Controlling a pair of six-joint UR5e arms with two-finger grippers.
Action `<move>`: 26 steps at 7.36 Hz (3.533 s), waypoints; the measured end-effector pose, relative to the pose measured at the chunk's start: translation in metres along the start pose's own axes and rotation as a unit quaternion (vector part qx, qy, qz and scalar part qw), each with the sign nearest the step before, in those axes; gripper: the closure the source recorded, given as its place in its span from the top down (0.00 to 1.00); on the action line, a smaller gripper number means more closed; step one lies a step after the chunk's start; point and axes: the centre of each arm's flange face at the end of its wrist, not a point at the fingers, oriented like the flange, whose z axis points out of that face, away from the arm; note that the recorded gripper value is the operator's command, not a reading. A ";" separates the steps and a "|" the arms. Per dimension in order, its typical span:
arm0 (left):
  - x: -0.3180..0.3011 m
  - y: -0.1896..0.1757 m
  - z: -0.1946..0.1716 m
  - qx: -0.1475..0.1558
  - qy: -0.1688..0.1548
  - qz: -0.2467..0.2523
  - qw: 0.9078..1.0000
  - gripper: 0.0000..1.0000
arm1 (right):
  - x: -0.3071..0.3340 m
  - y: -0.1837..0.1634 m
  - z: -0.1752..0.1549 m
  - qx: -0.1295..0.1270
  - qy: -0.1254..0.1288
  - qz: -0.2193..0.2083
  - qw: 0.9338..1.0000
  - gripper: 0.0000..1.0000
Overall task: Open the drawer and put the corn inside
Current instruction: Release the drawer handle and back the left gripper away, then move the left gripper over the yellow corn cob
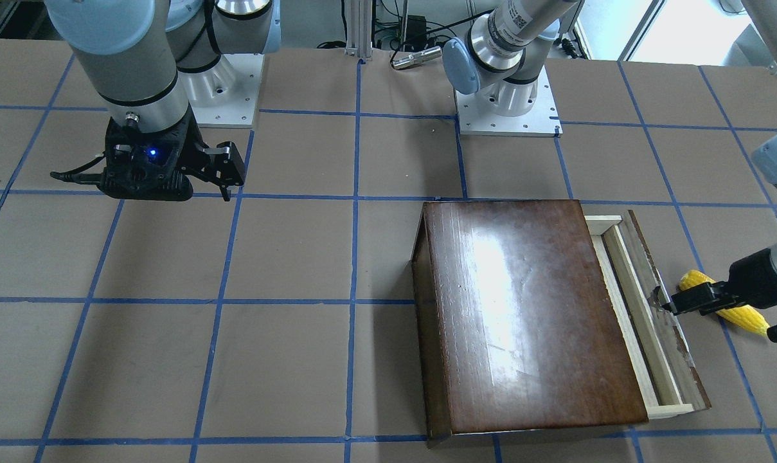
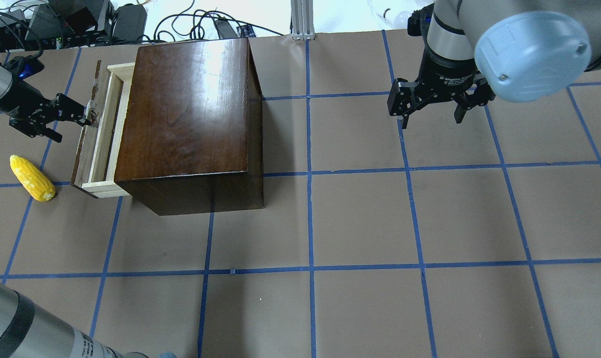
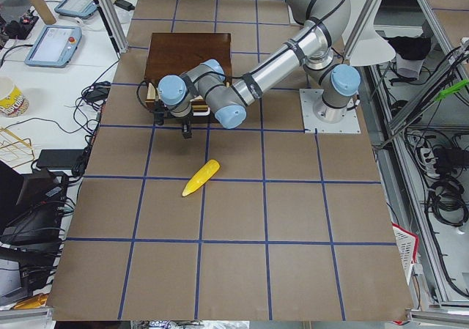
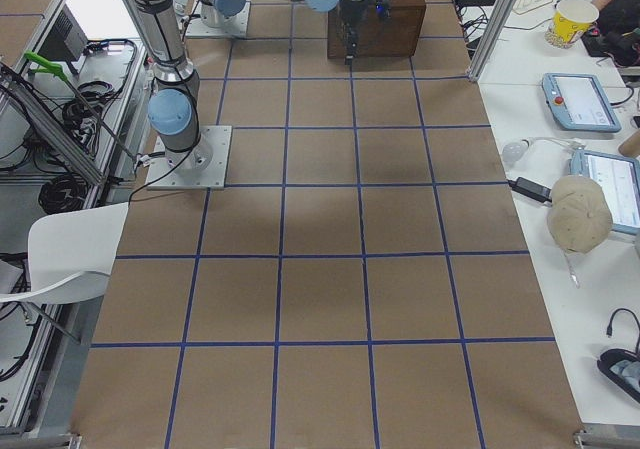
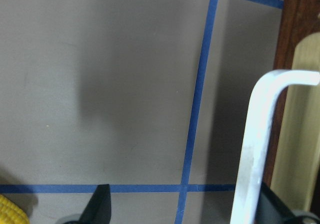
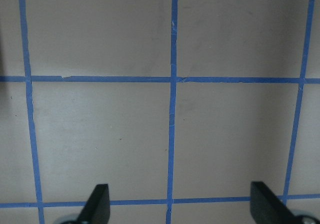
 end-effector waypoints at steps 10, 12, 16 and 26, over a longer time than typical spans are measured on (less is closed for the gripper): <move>-0.003 -0.005 -0.043 -0.009 -0.049 0.010 0.999 1.00 | 0.000 0.000 0.000 -0.001 0.000 0.000 1.000 1.00; -0.028 0.002 -0.054 -0.019 -0.087 0.002 0.996 1.00 | 0.000 0.000 0.000 -0.001 0.000 0.000 1.000 1.00; -0.090 0.010 -0.030 -0.011 -0.104 0.042 0.994 1.00 | 0.000 0.000 0.000 0.000 0.000 0.000 1.000 1.00; -0.159 0.030 0.060 0.006 -0.114 0.053 0.992 0.93 | 0.000 0.000 0.000 -0.001 0.000 0.000 1.000 1.00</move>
